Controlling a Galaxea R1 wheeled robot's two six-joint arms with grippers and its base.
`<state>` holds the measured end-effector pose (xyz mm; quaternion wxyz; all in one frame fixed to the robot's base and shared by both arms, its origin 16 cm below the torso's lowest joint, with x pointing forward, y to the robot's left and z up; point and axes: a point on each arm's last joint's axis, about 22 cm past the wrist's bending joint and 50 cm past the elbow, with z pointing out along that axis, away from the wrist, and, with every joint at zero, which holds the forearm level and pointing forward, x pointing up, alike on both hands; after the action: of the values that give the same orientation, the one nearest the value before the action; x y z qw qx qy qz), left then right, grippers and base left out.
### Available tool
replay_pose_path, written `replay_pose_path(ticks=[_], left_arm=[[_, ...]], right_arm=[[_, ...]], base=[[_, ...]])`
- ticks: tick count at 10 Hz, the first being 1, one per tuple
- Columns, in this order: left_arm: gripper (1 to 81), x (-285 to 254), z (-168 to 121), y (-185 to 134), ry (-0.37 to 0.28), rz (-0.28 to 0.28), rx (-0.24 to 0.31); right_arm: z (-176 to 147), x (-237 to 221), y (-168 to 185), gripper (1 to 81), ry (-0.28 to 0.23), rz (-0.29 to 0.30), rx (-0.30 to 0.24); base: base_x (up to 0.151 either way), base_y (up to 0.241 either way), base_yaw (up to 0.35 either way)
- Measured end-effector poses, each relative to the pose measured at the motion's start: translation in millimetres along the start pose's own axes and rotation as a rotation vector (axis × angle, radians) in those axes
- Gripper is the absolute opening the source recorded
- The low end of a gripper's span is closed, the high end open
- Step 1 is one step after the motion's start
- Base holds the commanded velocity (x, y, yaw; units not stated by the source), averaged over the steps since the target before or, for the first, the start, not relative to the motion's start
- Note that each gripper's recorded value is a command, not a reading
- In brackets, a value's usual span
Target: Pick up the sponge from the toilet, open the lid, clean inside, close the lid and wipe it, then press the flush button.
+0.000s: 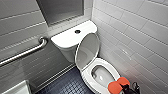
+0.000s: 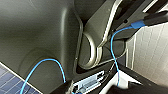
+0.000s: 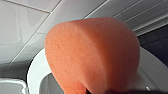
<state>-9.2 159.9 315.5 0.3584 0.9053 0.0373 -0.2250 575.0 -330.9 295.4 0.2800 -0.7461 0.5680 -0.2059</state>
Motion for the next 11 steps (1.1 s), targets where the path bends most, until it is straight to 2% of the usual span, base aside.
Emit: replay_pose_path(ticks=[4,6,8,10,11], left_arm=[[81.1,0.4,3.4,5.1,0.001,0.001,-0.009],[81.1,0.6,4.6,6.9,0.002,0.001,-0.012],[81.1,1.0,4.7,6.6,0.004,0.002,-0.011],[81.1,1.2,4.8,6.6,0.004,0.002,-0.011],[81.1,2.5,5.9,8.0,0.005,0.004,-0.013]], right_arm=[[-50.9,-34.8,38.5,1.0,-0.049,0.031,-0.037],[-82.5,-41.4,62.2,1.0,-0.064,0.038,-0.076],[-109.3,-50.5,68.9,1.0,-0.094,0.043,-0.093],[-132.7,-42.2,59.9,1.0,-0.124,-0.004,-0.088],[-140.2,-42.8,60.3,1.0,-0.161,-0.036,-0.101]], base=[[0.000,0.000,0.000],[0.000,0.000,0.000],[0.000,0.000,0.000],[0.000,0.000,0.000],[0.000,0.000,0.000]])
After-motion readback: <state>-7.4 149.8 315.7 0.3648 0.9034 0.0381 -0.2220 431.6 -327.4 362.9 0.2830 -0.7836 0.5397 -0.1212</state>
